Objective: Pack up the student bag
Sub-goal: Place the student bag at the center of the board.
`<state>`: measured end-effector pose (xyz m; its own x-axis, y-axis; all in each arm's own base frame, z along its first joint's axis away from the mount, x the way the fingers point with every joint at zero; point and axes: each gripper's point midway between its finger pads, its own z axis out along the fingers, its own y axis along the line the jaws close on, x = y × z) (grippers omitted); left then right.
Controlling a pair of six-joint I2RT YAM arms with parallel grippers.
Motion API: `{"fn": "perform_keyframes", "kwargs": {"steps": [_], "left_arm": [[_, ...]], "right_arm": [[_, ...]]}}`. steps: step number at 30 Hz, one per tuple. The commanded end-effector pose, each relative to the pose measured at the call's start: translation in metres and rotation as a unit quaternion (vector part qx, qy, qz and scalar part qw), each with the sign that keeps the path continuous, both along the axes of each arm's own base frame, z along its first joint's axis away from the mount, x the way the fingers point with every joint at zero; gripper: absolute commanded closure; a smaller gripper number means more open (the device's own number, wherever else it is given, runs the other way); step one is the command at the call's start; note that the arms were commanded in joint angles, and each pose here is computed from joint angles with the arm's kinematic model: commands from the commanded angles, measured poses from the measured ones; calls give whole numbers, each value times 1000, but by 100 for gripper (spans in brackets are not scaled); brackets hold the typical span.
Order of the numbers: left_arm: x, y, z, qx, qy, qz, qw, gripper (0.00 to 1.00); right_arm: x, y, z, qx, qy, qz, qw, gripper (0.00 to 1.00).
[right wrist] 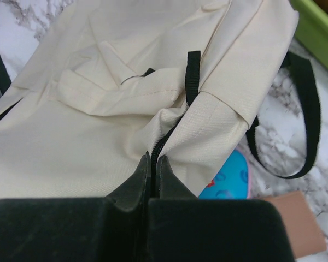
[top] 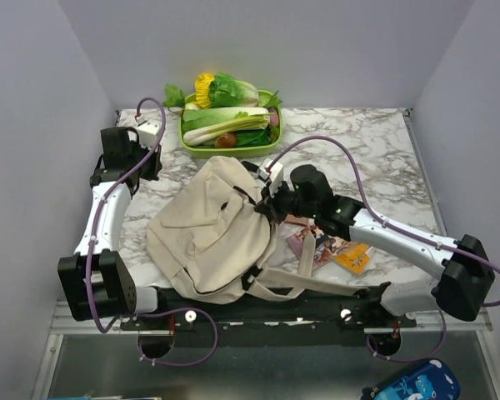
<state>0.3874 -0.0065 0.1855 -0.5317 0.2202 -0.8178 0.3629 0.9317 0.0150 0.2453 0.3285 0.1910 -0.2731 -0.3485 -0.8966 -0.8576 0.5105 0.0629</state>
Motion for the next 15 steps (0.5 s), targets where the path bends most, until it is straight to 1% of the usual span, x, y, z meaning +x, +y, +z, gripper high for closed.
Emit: {"fn": "perform_keyframes", "kwargs": {"steps": [1, 2, 3, 5, 6, 8, 9, 10, 11, 12, 15], "left_arm": [[-25, -13, -3, -27, 18, -30, 999, 100], [-28, -17, -5, -38, 23, -32, 998, 100], [-32, -25, -8, -57, 31, -46, 997, 98], [-36, -39, -10, -77, 39, -67, 994, 87], [-39, -47, -13, -84, 43, -81, 992, 74], [-44, -70, -19, -82, 51, -117, 988, 60], [-45, -79, -22, -76, 50, -136, 986, 44], [-46, -83, -23, -75, 49, -145, 985, 36], [-51, -105, -28, -72, 55, -180, 979, 30], [-53, -111, -31, -69, 56, -193, 977, 25], [-54, -132, -41, -62, 58, -228, 970, 22]], "right_arm": [[31, 20, 38, 2, -133, 37, 990, 99], [35, 21, 36, -7, -140, 35, 989, 99], [40, 22, 37, -17, -149, 33, 988, 99], [50, 21, 18, -47, -146, 23, 988, 99], [58, 15, 10, -66, -149, 4, 987, 99], [62, 7, -14, -95, -136, -16, 986, 99], [65, 1, -22, -109, -136, -31, 984, 99], [64, -6, -36, -122, -128, -37, 984, 99], [65, -6, -34, -114, -135, -46, 983, 99], [66, -9, -38, -113, -134, -56, 983, 99], [64, -11, -41, -101, -135, -62, 984, 99]]}}
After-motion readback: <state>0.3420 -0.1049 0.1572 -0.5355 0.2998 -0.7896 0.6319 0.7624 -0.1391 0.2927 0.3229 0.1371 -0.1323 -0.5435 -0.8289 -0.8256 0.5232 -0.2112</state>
